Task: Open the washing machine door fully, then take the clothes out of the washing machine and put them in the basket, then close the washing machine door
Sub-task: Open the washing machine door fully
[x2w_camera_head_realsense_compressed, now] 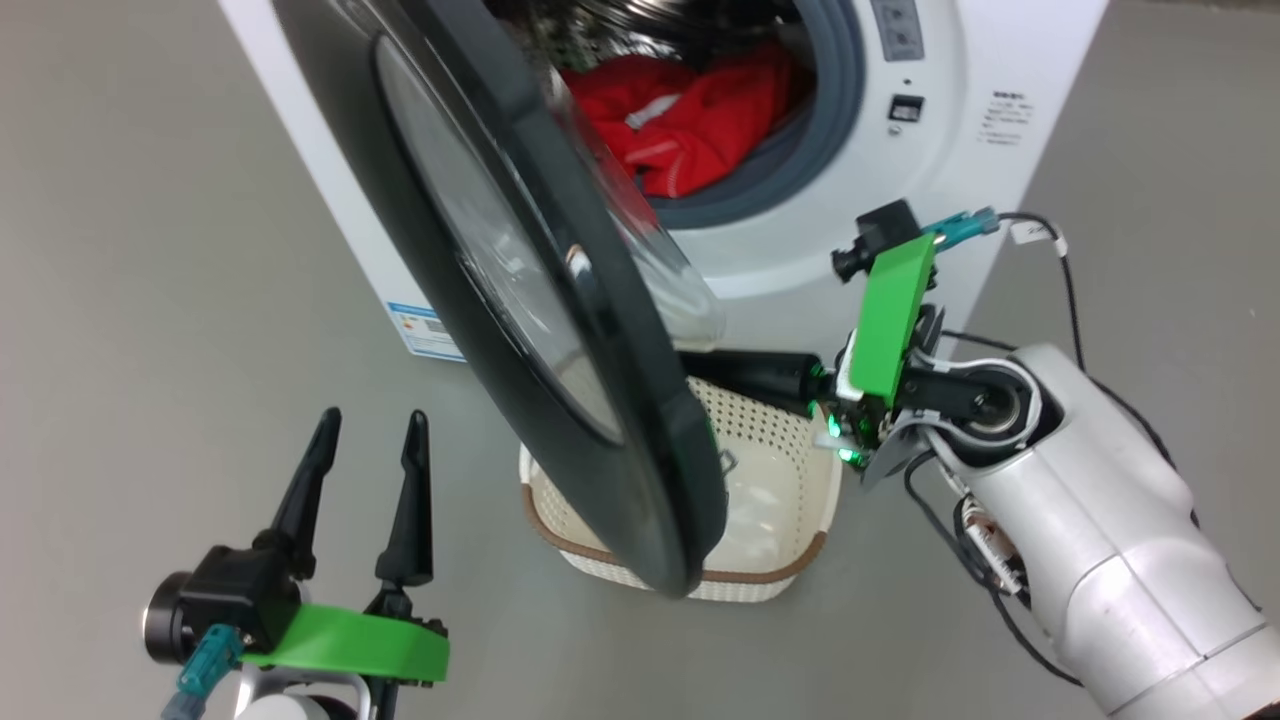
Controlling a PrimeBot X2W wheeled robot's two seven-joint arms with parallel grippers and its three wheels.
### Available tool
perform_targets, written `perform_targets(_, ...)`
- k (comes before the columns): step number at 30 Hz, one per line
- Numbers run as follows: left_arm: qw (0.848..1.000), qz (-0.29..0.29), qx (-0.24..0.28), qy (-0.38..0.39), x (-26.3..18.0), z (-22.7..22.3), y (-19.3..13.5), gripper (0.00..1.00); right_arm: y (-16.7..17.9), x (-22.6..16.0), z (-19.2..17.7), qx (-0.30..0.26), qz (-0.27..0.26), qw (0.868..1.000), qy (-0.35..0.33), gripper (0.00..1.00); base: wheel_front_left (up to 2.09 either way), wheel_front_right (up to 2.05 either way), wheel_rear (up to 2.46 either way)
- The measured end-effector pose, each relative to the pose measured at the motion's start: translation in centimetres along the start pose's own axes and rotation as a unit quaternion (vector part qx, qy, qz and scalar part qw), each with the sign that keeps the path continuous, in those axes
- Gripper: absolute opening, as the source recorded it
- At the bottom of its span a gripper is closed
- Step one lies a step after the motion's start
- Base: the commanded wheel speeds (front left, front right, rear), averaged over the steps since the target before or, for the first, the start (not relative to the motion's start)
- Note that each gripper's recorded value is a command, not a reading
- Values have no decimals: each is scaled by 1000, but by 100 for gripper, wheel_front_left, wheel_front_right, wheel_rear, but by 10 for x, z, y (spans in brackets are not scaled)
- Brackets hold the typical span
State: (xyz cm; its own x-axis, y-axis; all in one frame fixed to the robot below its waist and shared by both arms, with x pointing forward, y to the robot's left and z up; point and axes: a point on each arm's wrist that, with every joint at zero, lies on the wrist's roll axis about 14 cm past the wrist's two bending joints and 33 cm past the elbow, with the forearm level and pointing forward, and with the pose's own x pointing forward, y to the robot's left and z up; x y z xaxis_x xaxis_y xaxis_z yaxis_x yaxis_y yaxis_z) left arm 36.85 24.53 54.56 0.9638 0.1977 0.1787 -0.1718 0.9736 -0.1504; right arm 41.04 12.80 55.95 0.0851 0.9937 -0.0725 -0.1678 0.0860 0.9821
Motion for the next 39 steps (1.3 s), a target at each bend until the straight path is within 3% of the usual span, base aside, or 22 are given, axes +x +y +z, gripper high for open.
perform_targets(24,995,93,9,-29,-61,29,64,100,30,70,-95,-29,13,990,134,0,0,0,0)
perform_targets(32,994,108,13,-25,-68,28,75,100,25,79,-106,-18,12,988,152,0,0,0,0)
perform_targets(39,994,102,11,-24,-65,27,71,100,22,77,-94,-26,4,992,122,0,0,0,0)
